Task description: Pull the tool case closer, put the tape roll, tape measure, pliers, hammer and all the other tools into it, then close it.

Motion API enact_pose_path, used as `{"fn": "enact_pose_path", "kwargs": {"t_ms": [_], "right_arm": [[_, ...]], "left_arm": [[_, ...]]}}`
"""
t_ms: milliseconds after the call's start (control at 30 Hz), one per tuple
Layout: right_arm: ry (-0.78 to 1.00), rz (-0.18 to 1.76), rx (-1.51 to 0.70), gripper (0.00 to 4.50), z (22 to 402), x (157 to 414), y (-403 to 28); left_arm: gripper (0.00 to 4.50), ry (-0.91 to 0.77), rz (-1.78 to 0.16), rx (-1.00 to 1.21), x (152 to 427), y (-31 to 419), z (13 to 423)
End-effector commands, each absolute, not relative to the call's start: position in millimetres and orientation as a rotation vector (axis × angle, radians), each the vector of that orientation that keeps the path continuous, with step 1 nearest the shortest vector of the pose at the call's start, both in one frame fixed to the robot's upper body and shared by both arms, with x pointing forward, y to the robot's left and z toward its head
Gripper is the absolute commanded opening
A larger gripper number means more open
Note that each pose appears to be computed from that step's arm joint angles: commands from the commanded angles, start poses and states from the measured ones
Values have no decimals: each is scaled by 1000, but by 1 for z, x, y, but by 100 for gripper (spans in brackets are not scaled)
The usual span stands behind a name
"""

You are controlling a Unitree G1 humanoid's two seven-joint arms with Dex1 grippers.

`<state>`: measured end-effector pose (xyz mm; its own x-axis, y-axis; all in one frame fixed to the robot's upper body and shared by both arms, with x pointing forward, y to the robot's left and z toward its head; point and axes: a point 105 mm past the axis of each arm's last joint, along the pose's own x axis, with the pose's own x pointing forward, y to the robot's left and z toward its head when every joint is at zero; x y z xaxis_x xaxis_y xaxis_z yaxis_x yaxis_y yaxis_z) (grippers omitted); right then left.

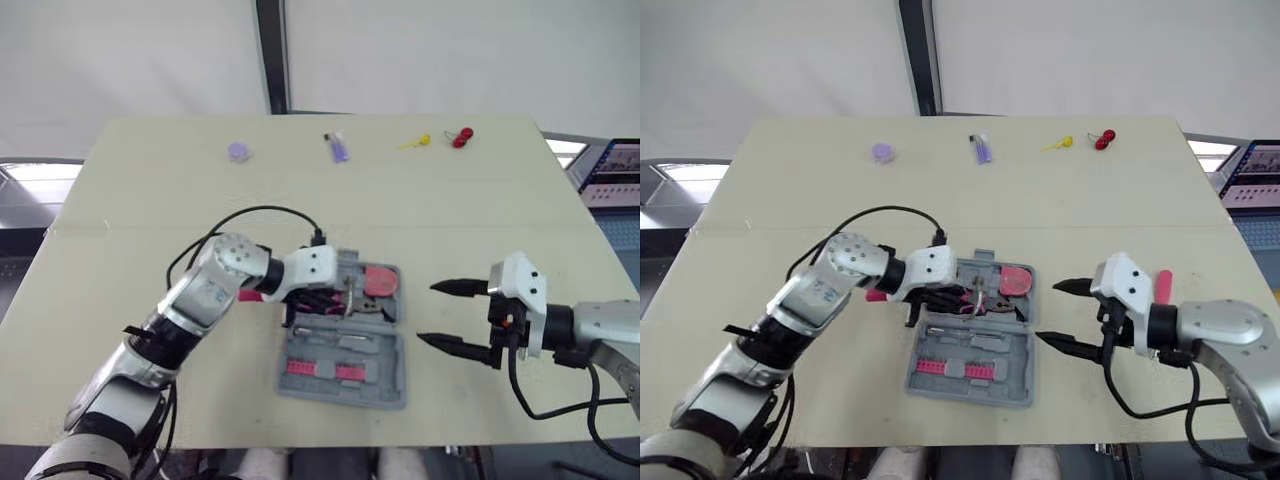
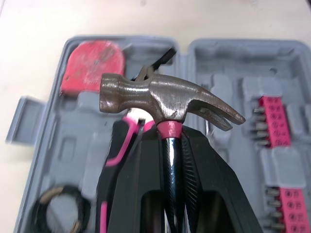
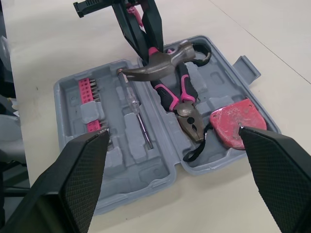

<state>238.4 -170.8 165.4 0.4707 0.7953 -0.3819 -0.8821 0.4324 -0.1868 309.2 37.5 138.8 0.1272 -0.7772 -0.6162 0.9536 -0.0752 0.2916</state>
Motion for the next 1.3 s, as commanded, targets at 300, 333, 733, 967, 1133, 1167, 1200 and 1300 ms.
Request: {"fn": "enact_pose_path", "kwargs": {"t_ms": [300,333,733,967,1133,1167,1200,1300], "right_arm": [[227,993,-375,450,165,224,-169],[235,989,-376,450,164,223,-171],[294,996,-396,450,157,221,-183],[370,1042,-448,450,149,214,-195],[374,1057,-461,450,150,213,-194],[375,1059,-463,450,150,213,-194],[375,1060,-464,450,150,212,-194],[391,1064,-464,450,147,210,-195]], "left_arm": [[6,460,-1521,806,292,6,152],[6,477,-1526,811,289,5,152],[6,675,-1445,895,273,-1,117],[6,720,-1418,861,269,-19,111],[6,727,-1433,839,261,-29,107],[6,726,-1434,835,260,-30,107],[6,726,-1434,833,259,-31,107],[6,728,-1430,830,258,-35,105]]}}
